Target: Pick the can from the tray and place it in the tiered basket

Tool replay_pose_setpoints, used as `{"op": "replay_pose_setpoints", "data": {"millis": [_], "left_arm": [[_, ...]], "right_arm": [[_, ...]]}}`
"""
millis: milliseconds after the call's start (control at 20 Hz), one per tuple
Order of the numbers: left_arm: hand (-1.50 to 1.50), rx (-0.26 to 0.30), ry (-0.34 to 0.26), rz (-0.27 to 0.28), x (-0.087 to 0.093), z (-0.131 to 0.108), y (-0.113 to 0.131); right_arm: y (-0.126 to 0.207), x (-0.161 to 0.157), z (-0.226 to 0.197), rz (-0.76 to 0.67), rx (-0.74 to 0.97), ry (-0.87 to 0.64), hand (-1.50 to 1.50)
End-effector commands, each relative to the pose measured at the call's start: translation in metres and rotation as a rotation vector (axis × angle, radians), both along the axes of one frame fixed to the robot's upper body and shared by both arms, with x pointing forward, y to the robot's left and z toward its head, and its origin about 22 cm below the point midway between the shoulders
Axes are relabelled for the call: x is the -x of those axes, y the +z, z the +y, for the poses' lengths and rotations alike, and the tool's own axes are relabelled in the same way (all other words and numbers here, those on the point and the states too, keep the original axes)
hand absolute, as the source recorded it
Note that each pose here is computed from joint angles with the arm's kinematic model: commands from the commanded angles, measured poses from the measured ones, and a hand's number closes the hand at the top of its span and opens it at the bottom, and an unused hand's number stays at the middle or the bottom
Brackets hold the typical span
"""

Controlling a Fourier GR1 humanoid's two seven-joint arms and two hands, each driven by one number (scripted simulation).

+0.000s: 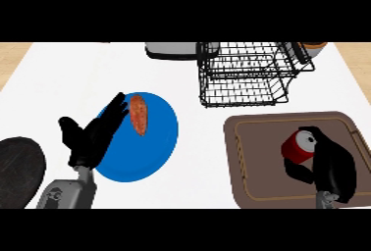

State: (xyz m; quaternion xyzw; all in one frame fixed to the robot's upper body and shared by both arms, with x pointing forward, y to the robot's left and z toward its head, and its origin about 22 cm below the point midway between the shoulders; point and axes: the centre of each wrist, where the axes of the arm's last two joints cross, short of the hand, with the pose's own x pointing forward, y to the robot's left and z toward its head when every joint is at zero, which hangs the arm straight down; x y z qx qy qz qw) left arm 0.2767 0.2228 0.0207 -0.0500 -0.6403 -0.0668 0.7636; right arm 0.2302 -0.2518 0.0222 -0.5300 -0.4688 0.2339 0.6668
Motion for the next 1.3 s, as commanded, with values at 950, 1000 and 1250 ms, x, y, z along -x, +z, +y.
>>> {"op": "replay_pose_setpoints", "data": {"millis": [950, 1000, 1250], "left_arm": [[0.0, 0.004, -0.002, 0.007, -0.01, 0.008, 0.002], [0.0, -0.009, 0.018, 0.008, 0.006, 0.016, -0.009], [0.0, -0.008, 0.015, 0.018, -0.008, 0.015, 0.007]], "right_arm": [[0.026, 0.021, -0.044, 0.174, -0.076, 0.204, 1.5], [0.048, 0.031, -0.052, 0.1, -0.127, 0.2, 1.5], [0.105, 0.047, -0.042, -0.059, -0.239, 0.204, 1.5]]}}
